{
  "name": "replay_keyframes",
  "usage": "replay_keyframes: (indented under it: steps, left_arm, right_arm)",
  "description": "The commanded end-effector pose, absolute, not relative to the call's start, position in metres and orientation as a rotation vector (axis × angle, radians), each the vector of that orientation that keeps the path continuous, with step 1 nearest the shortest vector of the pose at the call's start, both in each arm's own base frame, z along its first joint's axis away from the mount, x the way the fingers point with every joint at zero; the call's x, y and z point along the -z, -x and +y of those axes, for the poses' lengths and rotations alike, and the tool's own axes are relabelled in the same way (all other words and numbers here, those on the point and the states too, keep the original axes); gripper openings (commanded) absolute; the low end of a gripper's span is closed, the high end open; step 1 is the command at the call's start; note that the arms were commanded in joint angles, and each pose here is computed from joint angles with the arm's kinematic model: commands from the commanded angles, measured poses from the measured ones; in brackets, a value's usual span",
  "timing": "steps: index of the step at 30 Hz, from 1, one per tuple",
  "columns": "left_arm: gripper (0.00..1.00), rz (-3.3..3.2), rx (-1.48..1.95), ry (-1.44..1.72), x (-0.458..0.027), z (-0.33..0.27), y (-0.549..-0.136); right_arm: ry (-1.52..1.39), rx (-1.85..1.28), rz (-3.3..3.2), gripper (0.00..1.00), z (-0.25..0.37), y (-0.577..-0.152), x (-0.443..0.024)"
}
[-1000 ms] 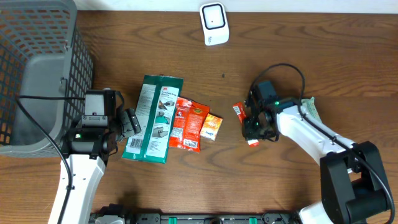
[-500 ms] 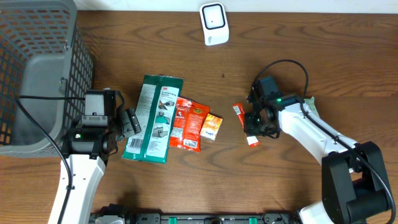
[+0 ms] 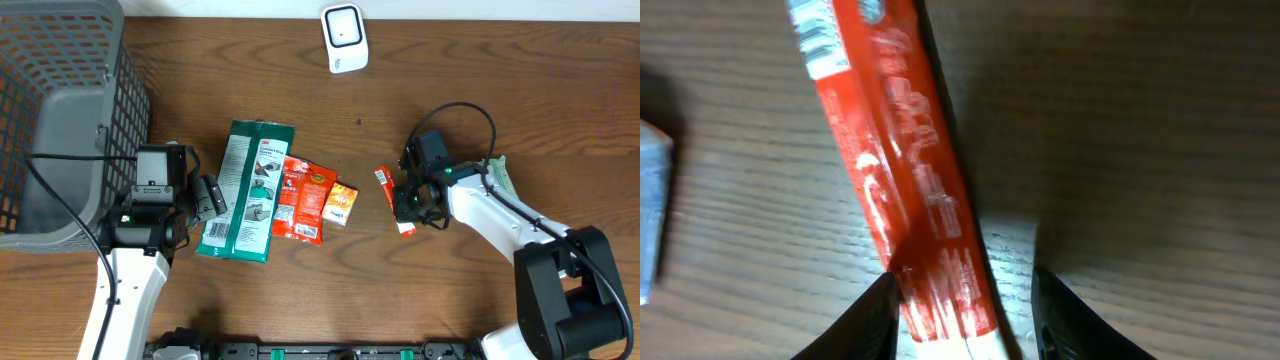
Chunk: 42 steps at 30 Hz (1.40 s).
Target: Scan the item barcode
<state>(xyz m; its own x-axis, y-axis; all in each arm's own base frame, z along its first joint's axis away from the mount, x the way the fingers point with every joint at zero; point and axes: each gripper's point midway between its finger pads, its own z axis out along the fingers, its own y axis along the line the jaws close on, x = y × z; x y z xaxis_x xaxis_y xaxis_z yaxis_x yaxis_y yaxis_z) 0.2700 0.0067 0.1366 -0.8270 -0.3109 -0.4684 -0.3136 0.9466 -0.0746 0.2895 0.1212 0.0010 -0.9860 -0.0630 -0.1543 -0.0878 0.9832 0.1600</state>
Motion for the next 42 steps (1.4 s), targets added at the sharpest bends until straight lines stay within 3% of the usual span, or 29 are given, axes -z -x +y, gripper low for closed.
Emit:
replay_keyframes:
  steps: [1,9,12,17,42]
  left_arm:
    - [0.85,2.598,0.003,0.450,-0.141,0.006,-0.273]
    - [0.85,2.598,0.003,0.450,-0.141,0.007,-0.273]
    - [0.85,2.598,0.003,0.450,-0.141,0.006,-0.273]
    - [0.85,2.598,0.003,0.450,-0.141,0.006,-0.273]
    - [0.85,2.598,0.003,0.450,-0.141,0.007,-0.273]
  right_arm:
    - [0.078,-0.226,3.012,0.38,0.114,-0.279,0.011]
    - [0.055,-0.212,3.050,0.20,0.110,-0.267,0.018]
    - [0.074,-0.213,3.041,0.17,0.111,-0.269,0.016]
    - [0.163,-0.215,3.014,0.02,0.114,-0.278,0.009]
    - [0.367,-0.236,2.906,0.01,0.123,-0.299,-0.032]
